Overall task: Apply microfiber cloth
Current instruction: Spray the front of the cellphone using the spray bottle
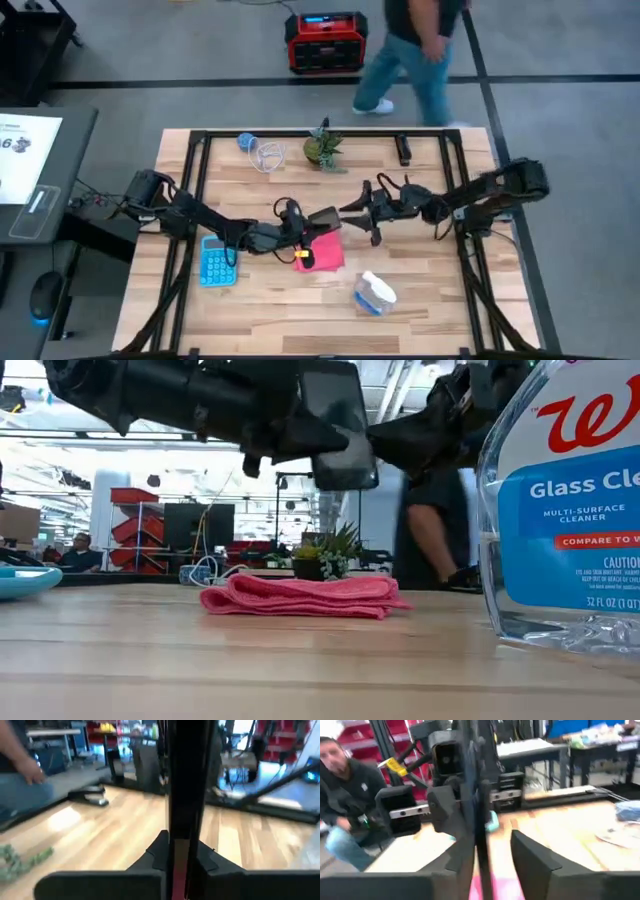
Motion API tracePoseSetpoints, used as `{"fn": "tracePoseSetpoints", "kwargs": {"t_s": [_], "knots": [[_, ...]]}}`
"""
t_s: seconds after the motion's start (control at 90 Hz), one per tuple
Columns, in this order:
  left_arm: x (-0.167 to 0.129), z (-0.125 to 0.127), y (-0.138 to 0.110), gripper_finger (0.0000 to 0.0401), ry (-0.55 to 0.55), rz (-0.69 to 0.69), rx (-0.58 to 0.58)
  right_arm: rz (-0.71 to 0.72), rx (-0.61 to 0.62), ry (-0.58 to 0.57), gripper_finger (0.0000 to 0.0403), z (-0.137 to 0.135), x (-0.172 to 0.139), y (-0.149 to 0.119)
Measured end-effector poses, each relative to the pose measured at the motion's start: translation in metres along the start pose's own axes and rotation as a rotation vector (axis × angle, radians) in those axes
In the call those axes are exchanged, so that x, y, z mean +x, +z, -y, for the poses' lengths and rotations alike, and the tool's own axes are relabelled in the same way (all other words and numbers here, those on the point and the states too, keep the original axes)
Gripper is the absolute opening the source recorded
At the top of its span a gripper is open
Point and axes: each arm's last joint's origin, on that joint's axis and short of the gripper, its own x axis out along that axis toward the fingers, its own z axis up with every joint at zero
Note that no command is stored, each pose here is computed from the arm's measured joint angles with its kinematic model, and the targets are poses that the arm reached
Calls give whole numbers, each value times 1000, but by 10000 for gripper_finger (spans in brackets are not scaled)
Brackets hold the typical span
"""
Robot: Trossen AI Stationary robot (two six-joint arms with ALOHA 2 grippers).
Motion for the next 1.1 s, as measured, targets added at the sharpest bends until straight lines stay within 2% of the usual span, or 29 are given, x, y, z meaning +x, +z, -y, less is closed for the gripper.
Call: {"fn": "tracePoseSetpoints", "kwargs": {"t_s": [0.167, 0.256, 0.356, 0.467, 0.567, 0.622, 0.744, 0.8, 0.867, 1.0, 1.1], "knots": [[-2, 3, -1, 4, -1, -9, -1, -292, -38, 86, 190, -30, -35, 25], [-2, 2, -3, 4, 5, -17, 3, -420, -15, 142, 195, -54, -58, 40], [-2, 2, -3, 4, 7, -21, 6, -494, 37, 224, 194, -84, -80, 52], [-2, 2, -3, 6, 7, -24, 4, -538, 114, 309, 191, -114, -99, 56], [-2, 2, -3, 6, 7, -23, 2, -567, 265, 389, 190, -135, -109, 56], [-2, 2, -3, 7, 6, -24, 2, -523, 317, 452, 190, -146, -109, 61], [-2, 2, -4, 7, 6, -29, 1, -355, 301, 546, 189, -163, -102, 71], [-2, 2, -4, 7, 6, -33, 4, -342, 299, 551, 191, -166, -100, 74], [-2, 2, -5, 8, 7, -37, 7, -361, 238, 526, 196, -166, -100, 82], [-2, 2, -5, 8, 7, -40, 7, -536, 114, 365, 215, -159, -104, 89], [-2, 2, -5, 8, 7, -41, 3, -615, 65, 260, 240, -152, -103, 91]]}}
